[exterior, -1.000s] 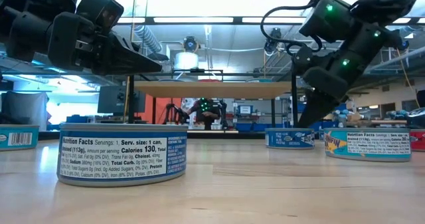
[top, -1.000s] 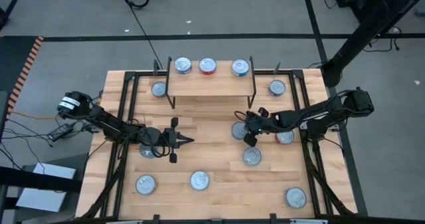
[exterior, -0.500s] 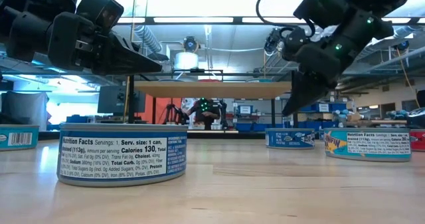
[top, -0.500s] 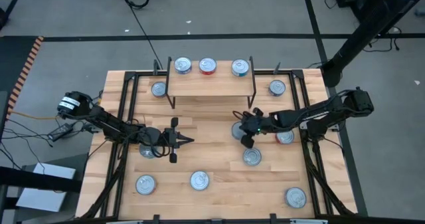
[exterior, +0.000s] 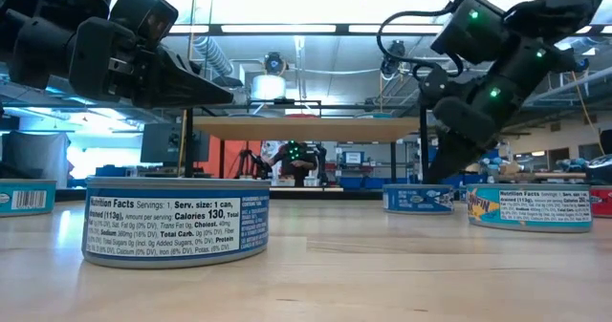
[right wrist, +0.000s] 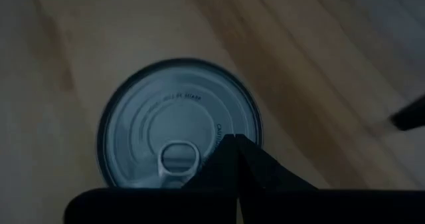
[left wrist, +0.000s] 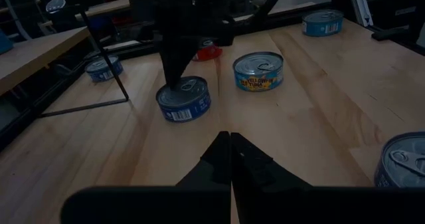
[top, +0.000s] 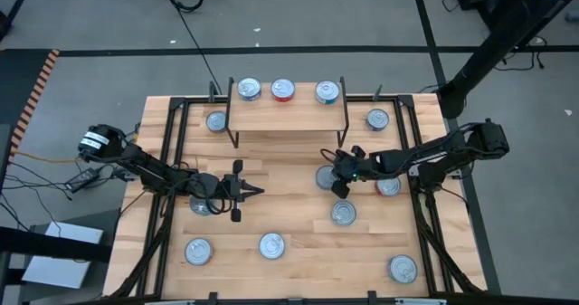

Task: Stack canned seafood by type on shelf
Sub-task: Stack the yellow blue tuna can on top of the yellow blue tuna can on the shelf

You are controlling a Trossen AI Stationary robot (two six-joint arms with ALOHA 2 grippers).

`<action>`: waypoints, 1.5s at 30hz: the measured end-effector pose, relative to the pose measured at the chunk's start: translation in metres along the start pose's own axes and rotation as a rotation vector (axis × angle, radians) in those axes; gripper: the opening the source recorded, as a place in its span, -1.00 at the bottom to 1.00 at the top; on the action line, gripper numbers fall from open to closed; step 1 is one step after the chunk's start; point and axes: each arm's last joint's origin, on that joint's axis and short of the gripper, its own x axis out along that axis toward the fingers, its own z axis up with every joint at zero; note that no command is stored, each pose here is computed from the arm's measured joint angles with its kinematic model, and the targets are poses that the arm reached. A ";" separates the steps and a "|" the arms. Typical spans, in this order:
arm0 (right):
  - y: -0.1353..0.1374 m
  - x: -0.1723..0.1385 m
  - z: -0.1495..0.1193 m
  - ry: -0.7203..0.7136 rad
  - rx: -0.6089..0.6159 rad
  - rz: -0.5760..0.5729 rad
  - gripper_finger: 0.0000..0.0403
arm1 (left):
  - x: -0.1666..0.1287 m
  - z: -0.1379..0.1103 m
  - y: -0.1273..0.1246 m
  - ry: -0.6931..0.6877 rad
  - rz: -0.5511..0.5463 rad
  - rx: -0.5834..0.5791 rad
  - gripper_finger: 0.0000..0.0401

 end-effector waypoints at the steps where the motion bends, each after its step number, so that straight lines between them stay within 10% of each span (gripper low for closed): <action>1: -0.001 0.000 -0.001 -0.004 0.010 -0.013 -0.98 | 0.000 0.000 0.000 0.000 0.000 0.000 -0.99; 21: 0.042 -0.033 0.028 0.054 -0.177 0.063 -0.98 | 0.000 0.000 0.001 0.002 0.033 0.047 -0.99; 31: 0.091 -0.073 -0.010 0.303 -0.213 0.260 -0.97 | 0.000 0.001 0.003 -0.004 0.075 0.080 -0.98; 45: 0.096 -0.090 -0.047 0.519 -0.237 0.223 -0.97 | 0.000 -0.001 0.003 0.019 0.073 0.115 -0.97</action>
